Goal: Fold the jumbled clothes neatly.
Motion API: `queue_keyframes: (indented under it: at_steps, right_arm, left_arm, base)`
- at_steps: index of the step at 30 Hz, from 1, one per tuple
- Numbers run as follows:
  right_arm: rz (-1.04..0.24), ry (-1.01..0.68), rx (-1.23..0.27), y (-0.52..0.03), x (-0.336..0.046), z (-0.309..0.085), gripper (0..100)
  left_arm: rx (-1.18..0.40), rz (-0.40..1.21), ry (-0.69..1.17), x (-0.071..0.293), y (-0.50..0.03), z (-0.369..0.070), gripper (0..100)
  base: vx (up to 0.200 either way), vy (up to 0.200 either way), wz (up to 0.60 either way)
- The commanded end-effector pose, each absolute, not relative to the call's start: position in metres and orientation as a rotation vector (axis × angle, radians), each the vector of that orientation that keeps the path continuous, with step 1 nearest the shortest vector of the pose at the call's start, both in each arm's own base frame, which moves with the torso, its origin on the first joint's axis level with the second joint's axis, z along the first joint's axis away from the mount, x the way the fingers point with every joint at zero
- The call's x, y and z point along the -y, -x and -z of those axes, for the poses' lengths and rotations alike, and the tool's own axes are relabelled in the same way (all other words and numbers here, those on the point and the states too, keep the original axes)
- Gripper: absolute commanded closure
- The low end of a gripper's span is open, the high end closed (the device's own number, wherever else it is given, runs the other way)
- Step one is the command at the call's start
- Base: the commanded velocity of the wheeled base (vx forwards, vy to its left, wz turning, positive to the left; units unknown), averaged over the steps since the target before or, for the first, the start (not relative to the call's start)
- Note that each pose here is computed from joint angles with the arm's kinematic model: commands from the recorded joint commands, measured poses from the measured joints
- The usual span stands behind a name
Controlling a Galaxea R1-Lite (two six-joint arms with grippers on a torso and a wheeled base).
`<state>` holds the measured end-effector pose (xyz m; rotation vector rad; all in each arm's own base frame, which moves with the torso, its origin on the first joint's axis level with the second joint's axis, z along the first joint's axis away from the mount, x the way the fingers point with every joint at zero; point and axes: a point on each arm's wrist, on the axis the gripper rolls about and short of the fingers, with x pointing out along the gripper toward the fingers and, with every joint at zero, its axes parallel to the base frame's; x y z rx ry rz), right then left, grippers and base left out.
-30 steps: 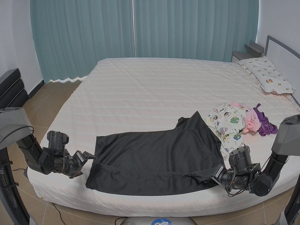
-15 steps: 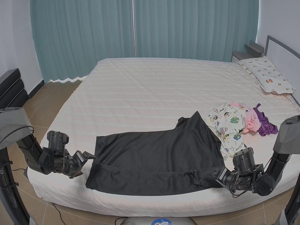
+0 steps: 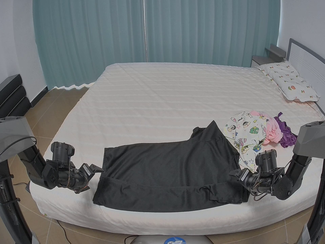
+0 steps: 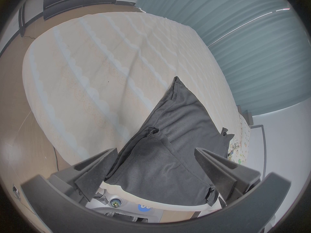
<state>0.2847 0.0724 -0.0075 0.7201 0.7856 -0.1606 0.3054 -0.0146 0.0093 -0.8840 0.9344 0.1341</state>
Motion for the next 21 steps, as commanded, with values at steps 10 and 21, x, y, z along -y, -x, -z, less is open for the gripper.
queue_keyframes:
  at_steps: [10, 21]
  right_arm:
    - [0.187, -0.656, -0.845, -0.298, -0.069, 0.041, 100]
    - [0.228, -0.684, -0.791, -0.301, -0.049, 0.028, 100]
  left_arm:
    - [-0.934, -0.134, 0.884, 0.015, -0.305, -0.009, 0]
    - [-0.935, -0.134, 0.884, 0.015, -0.305, -0.009, 0]
  base:
    - [0.000, 0.000, 0.00]
    - [0.000, 0.000, 0.00]
